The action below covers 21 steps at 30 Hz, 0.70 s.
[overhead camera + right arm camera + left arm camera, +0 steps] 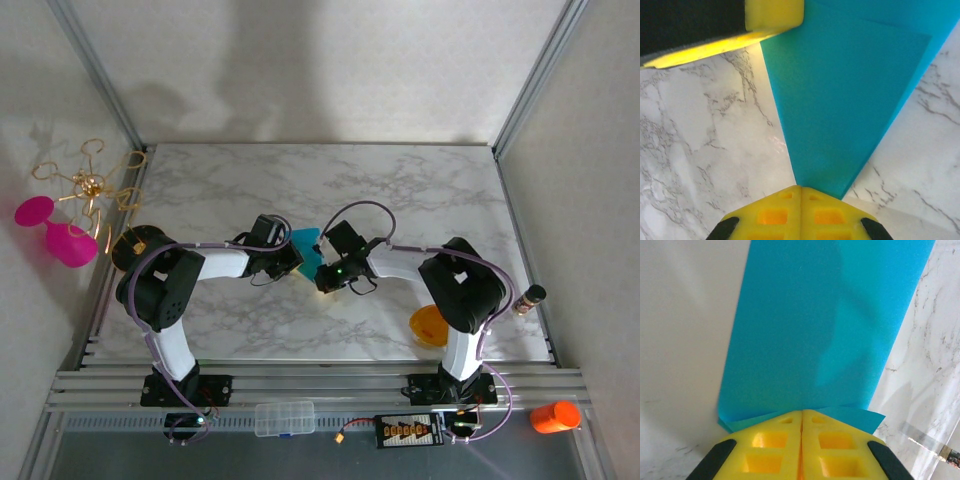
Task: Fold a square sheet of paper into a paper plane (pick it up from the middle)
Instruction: Third fold the triangle at the center of the table.
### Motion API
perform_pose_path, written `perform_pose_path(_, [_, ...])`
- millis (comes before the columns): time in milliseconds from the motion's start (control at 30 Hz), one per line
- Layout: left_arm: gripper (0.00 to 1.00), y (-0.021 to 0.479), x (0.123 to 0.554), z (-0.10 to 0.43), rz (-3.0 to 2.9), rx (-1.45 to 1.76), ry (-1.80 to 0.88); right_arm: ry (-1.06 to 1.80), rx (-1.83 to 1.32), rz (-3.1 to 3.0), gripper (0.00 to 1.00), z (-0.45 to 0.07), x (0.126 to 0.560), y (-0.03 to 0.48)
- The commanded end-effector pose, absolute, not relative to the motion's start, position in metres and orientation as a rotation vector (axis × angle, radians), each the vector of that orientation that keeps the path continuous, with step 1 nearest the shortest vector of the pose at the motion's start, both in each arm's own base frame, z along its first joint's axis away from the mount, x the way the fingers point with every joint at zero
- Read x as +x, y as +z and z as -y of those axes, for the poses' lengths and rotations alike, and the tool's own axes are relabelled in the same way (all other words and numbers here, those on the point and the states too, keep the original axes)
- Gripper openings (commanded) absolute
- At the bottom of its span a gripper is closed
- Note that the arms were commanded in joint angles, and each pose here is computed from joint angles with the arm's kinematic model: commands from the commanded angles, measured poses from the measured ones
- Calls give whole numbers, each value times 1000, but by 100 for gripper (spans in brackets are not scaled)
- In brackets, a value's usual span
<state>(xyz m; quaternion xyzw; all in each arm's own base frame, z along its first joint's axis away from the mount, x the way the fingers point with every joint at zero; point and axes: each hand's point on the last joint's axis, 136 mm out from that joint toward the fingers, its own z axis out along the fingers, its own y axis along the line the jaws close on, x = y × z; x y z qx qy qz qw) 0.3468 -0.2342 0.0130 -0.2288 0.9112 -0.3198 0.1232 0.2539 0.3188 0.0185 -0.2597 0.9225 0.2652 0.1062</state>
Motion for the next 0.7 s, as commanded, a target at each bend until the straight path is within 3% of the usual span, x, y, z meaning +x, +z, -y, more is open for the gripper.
perform_pose_path(0, [8, -33, 318, 197, -2800, -768, -664, 694, -769, -2851, 0, -289, 228, 4])
perform_pose_path(233, [8, -30, 320, 200, -2799, -754, -679, 696, -761, -2823, 0, -288, 230, 15])
perform_pose_path(433, [9, -24, 322, 206, -2794, -738, -708, 946, -787, -2577, 1, -328, 247, 71])
perform_pose_path(667, [9, -23, 323, 209, -2793, -735, -721, 858, -700, -2623, 0, -335, 272, 50])
